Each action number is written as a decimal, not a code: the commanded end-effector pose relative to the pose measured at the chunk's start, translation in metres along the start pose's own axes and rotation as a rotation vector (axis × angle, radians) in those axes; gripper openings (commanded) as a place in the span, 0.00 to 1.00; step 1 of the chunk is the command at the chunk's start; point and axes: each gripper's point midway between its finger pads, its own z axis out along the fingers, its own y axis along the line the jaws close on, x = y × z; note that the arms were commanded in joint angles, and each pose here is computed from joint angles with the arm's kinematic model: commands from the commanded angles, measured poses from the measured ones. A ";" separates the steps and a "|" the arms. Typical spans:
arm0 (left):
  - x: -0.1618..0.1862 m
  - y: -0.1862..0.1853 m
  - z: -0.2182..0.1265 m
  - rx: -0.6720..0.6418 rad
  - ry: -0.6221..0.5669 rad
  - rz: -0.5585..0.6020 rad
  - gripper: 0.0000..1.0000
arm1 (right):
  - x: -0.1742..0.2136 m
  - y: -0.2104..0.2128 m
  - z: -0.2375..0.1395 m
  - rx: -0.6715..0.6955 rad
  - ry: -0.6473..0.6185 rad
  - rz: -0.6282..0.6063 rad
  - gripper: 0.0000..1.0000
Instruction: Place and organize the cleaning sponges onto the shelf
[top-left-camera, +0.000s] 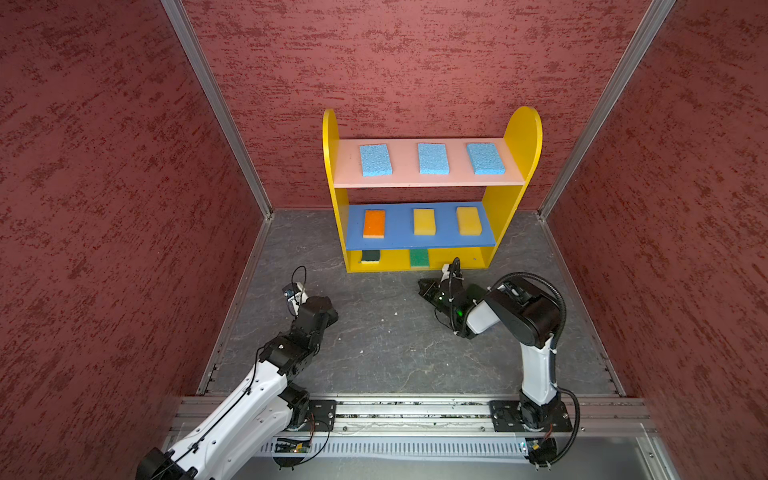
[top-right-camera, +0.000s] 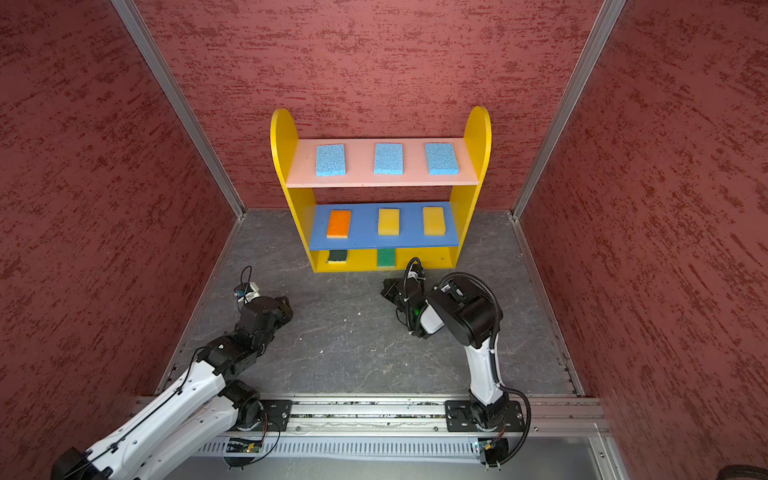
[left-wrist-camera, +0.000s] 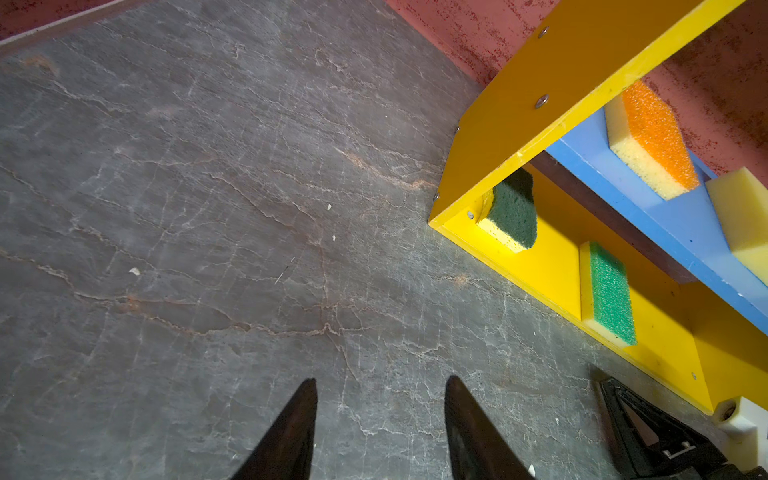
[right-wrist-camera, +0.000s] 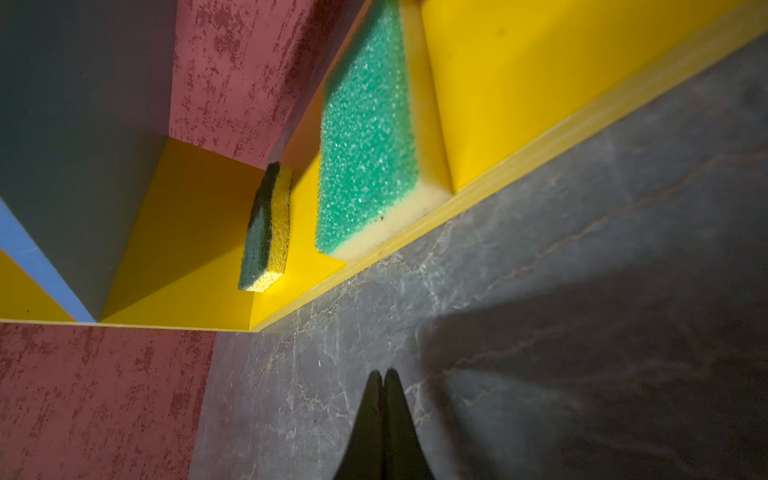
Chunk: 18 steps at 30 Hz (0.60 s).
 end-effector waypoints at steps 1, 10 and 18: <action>-0.001 -0.004 0.003 0.023 -0.007 -0.017 0.51 | -0.012 -0.012 0.004 0.022 -0.072 0.062 0.00; 0.003 -0.006 0.007 0.034 0.000 -0.050 0.51 | -0.015 -0.020 0.022 0.023 -0.102 0.149 0.00; 0.000 -0.008 0.006 0.041 -0.004 -0.070 0.51 | -0.023 -0.028 0.025 0.083 -0.144 0.172 0.00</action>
